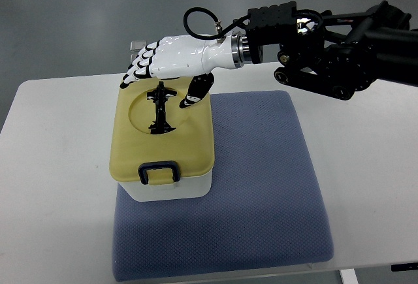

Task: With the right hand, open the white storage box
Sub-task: 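Close the right hand's fingers around the black handle on the lid, then lift the yellow lid off the white box with the right hand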

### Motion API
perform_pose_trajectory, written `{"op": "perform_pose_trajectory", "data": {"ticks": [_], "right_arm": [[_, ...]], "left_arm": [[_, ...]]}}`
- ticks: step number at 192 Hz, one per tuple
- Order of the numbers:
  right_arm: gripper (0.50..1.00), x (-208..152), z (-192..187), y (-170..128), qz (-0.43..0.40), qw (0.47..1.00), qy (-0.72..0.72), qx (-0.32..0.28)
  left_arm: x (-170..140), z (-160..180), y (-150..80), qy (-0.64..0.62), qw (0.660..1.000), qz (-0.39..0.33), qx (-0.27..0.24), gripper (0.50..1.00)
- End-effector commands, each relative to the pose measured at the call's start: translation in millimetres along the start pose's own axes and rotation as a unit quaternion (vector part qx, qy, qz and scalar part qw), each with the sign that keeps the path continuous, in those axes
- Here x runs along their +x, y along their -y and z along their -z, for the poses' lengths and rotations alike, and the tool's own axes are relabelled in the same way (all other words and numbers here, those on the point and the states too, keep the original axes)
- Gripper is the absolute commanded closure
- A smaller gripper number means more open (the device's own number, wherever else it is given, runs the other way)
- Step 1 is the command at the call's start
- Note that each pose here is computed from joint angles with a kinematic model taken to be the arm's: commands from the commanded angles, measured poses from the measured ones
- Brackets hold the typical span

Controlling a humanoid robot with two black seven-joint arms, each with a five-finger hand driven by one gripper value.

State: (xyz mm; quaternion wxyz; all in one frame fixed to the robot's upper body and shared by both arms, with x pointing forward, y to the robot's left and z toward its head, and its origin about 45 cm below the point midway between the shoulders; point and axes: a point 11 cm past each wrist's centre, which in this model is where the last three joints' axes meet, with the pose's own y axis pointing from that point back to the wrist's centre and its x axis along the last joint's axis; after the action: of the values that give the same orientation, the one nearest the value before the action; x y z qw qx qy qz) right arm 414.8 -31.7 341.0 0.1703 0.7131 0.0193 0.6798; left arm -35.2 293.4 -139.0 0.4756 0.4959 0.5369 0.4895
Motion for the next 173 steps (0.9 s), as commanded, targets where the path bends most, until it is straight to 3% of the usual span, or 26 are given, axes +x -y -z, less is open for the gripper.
{"op": "perform_pose_trajectory", "data": {"ticks": [1, 33, 50, 84, 108, 173], "right_arm": [[0.634, -1, 1, 2, -0.001, 1.0, 0.0, 0.001], [0.675, -1, 5, 9, -0.001, 1.0, 0.0, 0.008], [0.738, -6, 4, 9, -0.001, 1.0, 0.002, 0.006], [0.789, -5, 7, 14, -0.005, 1.0, -0.001, 0.011], [1.0, -5, 8, 15, -0.006, 1.0, -0.001, 0.012], [1.0, 4, 6, 12, -0.023, 1.0, -0.012, 0.008]], "left_arm": [[-1, 0, 0, -0.001, 1.0, 0.001, 0.0, 0.5], [-1, 0, 0, -0.001, 1.0, 0.002, 0.0, 0.5], [-1, 0, 0, -0.001, 1.0, 0.002, 0.0, 0.5], [-1, 0, 0, 0.0, 1.0, 0.002, 0.0, 0.5], [-1, 0, 0, -0.001, 1.0, 0.002, 0.0, 0.5], [-1, 0, 0, -0.001, 1.0, 0.001, 0.0, 0.5]]}}
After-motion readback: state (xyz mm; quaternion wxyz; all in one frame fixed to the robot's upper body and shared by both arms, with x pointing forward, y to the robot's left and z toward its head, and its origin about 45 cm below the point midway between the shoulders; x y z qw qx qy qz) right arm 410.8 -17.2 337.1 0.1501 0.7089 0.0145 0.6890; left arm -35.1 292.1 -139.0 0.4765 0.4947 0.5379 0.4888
